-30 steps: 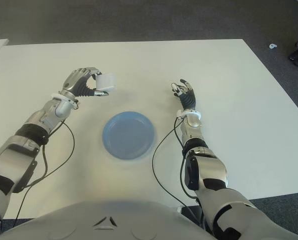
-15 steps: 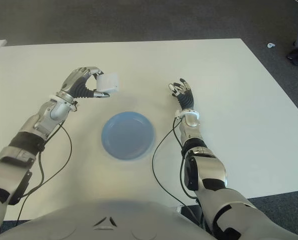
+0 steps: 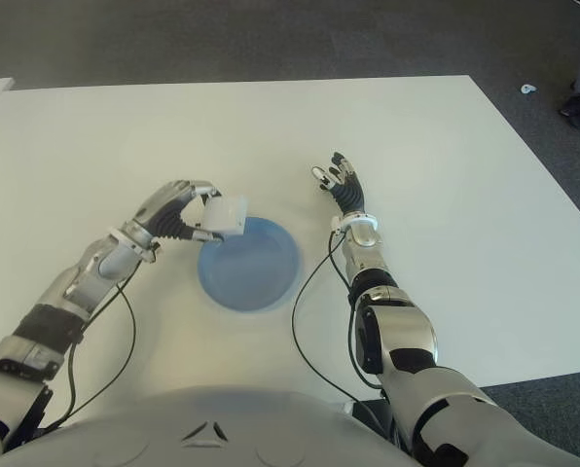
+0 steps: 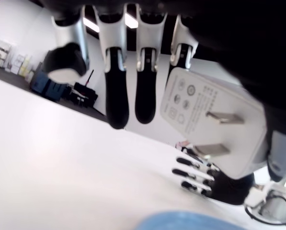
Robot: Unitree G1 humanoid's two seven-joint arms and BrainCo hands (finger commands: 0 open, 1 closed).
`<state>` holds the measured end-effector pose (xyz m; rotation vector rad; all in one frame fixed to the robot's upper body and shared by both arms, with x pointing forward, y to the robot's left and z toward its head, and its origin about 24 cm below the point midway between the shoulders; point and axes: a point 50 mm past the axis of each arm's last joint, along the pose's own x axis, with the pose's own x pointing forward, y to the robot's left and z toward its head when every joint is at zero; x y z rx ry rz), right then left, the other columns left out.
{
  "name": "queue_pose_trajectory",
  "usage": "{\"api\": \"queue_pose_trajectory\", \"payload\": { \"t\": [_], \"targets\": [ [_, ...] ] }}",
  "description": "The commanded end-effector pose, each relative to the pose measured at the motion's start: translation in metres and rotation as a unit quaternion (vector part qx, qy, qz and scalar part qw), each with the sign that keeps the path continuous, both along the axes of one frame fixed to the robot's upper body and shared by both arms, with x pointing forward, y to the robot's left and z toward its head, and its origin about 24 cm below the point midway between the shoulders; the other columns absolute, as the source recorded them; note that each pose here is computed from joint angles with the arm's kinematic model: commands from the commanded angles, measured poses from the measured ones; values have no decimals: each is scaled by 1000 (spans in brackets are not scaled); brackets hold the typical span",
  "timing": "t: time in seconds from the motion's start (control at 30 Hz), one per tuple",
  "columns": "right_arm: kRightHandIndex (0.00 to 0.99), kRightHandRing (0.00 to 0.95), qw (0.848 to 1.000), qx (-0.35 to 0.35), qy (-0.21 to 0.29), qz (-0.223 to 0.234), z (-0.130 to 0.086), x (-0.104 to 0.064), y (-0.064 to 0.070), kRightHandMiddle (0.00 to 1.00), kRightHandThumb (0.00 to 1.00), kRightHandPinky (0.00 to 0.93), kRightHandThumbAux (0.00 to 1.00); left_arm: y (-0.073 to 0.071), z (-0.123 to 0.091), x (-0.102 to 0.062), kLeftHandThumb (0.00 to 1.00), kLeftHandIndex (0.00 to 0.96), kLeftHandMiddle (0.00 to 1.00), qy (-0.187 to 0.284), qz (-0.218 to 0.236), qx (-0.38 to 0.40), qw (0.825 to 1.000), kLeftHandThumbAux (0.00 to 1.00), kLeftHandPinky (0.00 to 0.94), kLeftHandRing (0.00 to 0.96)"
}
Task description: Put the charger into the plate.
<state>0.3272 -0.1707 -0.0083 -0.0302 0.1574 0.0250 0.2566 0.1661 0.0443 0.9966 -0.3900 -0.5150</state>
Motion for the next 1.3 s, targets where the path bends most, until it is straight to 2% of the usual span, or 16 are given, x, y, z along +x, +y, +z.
{"api": "queue_pose_trajectory", "payload": {
  "t": [0.03, 0.23, 0.73, 1.0, 1.2, 1.3],
  "targets": [
    [36, 100, 995, 4, 104, 9, -40, -27, 6, 100, 50, 129, 566, -7, -12, -15, 747, 443, 872, 20, -32, 23, 999, 697, 858, 868],
    [36, 108, 995, 5, 104, 10, -40, -27, 7, 110, 34, 129, 541, -9, -26, -22, 747, 443, 874, 45, -48, 39, 997, 697, 862, 865],
    [39, 140, 994, 7, 105, 9, -39, -26, 8, 141, 17, 154, 522, -14, -42, -30, 746, 442, 867, 64, -79, 59, 993, 698, 849, 859],
    [55, 167, 994, 11, 104, 9, -39, -26, 9, 169, 22, 174, 531, -16, -64, -32, 746, 442, 871, 73, -81, 85, 990, 698, 852, 863],
    [66, 181, 994, 16, 104, 9, -39, -25, 10, 182, 25, 192, 535, -14, -67, -32, 746, 442, 869, 83, -82, 82, 990, 698, 858, 864],
    [72, 188, 994, 17, 104, 9, -39, -25, 10, 189, 26, 198, 536, -13, -68, -32, 743, 443, 854, 100, -81, 73, 989, 697, 828, 850]
  ]
}}
